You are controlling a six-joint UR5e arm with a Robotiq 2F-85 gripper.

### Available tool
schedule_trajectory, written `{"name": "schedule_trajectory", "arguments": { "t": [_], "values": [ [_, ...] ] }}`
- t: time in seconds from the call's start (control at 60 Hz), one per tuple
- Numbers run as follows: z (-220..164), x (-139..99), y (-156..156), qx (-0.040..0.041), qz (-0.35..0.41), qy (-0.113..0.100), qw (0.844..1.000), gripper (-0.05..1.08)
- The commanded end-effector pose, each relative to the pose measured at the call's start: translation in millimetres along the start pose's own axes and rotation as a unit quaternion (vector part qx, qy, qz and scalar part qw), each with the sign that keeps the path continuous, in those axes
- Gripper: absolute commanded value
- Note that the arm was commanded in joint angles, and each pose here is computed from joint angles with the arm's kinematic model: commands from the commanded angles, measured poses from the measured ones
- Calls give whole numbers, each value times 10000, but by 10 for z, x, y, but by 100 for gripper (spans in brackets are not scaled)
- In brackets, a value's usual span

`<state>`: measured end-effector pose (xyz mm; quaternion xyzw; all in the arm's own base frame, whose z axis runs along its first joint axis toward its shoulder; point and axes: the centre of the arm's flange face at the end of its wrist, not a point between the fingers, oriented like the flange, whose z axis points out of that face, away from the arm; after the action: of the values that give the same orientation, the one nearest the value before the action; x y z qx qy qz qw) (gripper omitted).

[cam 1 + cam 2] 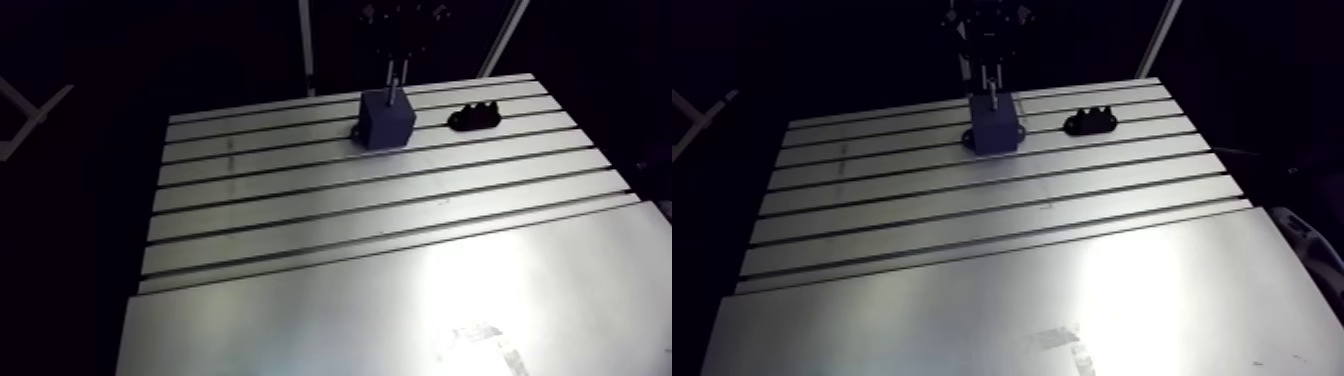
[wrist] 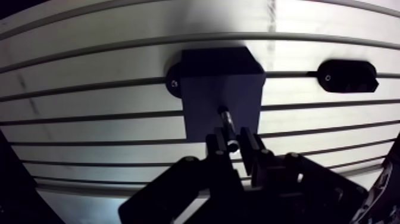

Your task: Pick up the M10 bolt and insert it into the hole until fully seated.

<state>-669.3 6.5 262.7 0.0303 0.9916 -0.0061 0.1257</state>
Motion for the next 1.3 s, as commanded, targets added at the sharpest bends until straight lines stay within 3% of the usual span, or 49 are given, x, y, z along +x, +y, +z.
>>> {"name": "schedule_trajectory", "arguments": {
  "t": [0.017, 1.3],
  "values": [
    [22, -11, -1, 3, 0, -18, 10000, 108],
    [16, -3, -27, -20, 1, -5, 10000, 108]
  ]
}}
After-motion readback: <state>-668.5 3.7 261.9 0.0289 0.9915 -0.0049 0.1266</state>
